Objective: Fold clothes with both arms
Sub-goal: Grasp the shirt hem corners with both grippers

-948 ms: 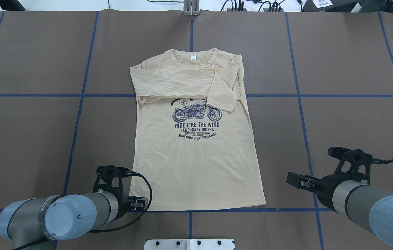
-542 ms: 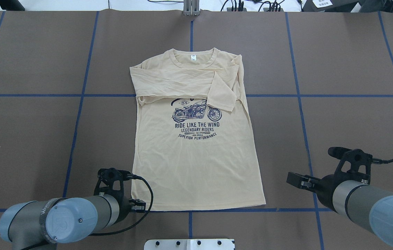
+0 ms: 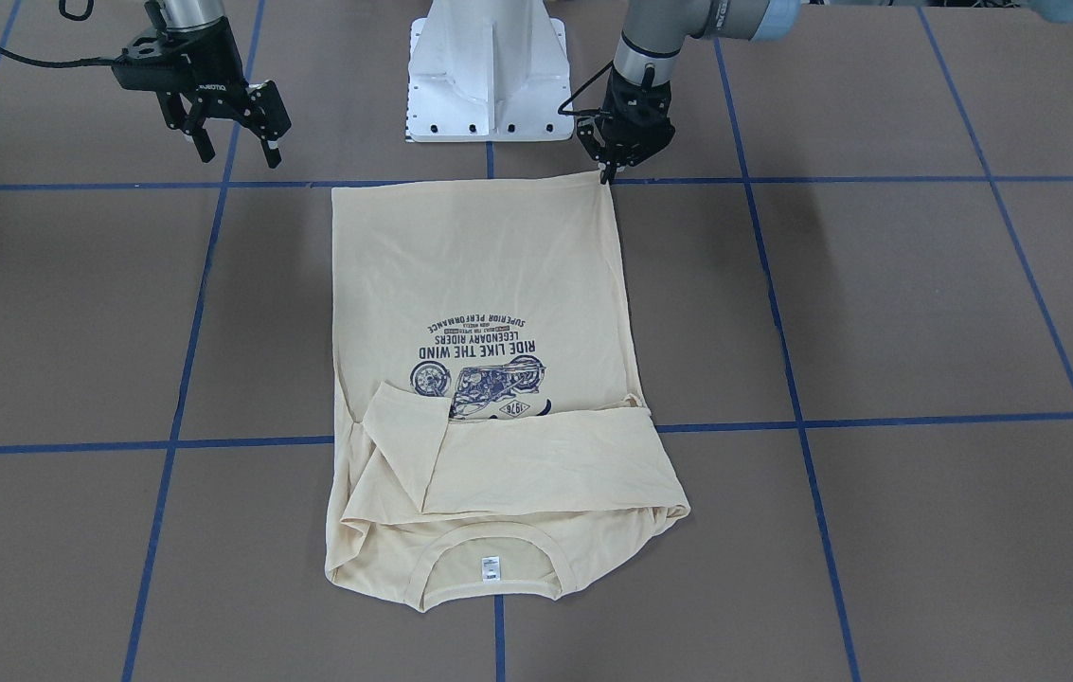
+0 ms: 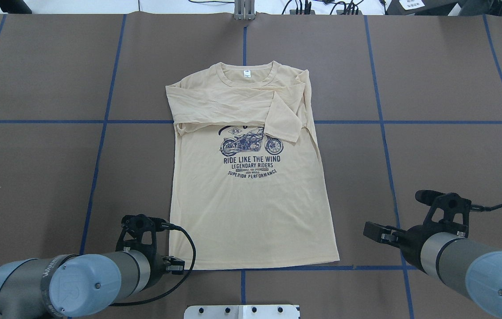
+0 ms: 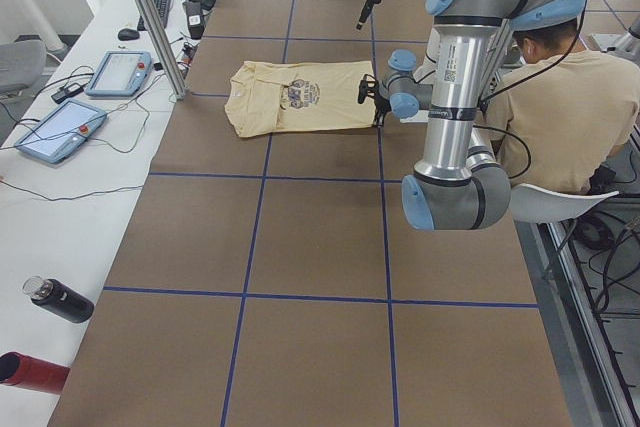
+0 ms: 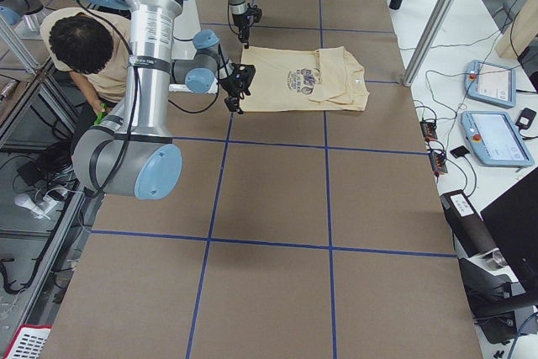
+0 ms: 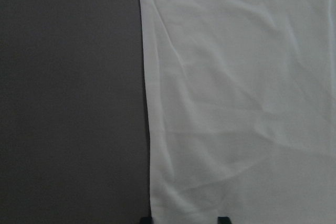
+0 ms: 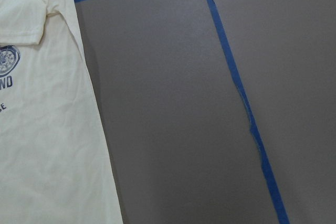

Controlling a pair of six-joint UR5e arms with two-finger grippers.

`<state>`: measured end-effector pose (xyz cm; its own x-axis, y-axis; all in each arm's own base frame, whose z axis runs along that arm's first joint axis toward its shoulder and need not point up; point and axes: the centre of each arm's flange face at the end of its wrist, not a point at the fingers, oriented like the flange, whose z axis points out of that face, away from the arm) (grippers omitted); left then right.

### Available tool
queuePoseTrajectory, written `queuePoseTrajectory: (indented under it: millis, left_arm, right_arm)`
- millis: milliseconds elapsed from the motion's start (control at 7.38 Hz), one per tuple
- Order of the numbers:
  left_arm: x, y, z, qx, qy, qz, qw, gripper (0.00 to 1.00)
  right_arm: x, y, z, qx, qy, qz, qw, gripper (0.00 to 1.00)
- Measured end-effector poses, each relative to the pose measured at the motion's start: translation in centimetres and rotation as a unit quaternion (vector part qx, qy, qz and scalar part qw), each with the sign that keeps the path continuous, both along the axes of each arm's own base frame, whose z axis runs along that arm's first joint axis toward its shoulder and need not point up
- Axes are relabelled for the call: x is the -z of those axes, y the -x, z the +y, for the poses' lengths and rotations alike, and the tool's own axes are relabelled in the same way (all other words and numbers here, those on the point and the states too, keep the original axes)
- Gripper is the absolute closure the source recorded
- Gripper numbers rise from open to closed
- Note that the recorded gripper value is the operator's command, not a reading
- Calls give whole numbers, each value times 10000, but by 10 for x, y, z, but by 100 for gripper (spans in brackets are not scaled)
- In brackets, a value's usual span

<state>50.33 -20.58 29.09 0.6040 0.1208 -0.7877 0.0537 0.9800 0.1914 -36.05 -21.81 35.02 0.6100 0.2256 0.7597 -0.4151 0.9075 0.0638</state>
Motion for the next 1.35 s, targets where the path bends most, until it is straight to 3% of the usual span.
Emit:
queuePoseTrajectory:
  millis: [271, 813, 1355]
  left_arm:
    - [24, 20, 6, -88, 48, 16, 9999, 100]
    - [22, 13, 8, -145, 78, -73, 9998, 100]
    - [22, 6, 8, -164, 92, -81, 9998, 100]
  right_arm:
    - [-5, 40, 6, -170, -47, -22, 9998, 29]
    - [-9, 78, 29, -230, -154, 33, 9996, 30]
    - [5, 100, 39, -169, -149, 12, 9997, 46]
